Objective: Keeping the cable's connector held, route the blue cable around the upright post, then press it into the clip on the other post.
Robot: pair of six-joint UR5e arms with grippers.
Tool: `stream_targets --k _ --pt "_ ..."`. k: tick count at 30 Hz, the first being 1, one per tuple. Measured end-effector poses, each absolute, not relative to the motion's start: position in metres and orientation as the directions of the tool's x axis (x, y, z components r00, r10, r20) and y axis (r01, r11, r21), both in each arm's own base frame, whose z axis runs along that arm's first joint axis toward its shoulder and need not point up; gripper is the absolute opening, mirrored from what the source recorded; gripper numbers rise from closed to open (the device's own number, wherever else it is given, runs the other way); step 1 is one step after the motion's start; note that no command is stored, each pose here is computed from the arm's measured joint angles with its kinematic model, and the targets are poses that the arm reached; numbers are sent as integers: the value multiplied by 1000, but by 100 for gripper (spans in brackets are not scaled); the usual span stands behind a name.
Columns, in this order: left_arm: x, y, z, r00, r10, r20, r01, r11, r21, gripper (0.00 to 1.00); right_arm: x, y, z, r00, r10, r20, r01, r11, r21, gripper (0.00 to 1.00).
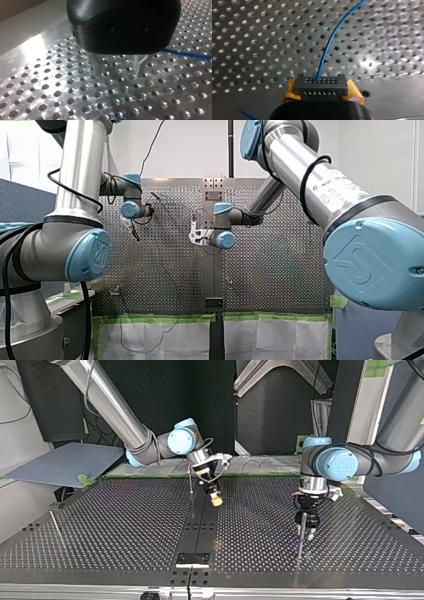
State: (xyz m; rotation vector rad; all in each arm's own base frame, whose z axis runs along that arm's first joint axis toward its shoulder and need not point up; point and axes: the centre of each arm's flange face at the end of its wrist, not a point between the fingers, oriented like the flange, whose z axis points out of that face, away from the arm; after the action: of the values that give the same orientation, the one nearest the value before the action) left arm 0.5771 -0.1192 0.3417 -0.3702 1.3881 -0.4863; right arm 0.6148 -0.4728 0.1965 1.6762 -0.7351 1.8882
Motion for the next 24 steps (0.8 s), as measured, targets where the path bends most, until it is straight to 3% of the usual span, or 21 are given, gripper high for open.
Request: stream_targets --k 15,24 --pt "575 -121 340 96 -540 -836 101 841 -531 65 596 -468 148 -44 -33 999 -707 -705 -54 0" --pt "575 -122 340 94 -548 -831 108 836 -539 65 585 -459 92 25 -91 996 -722 -691 -44 0"
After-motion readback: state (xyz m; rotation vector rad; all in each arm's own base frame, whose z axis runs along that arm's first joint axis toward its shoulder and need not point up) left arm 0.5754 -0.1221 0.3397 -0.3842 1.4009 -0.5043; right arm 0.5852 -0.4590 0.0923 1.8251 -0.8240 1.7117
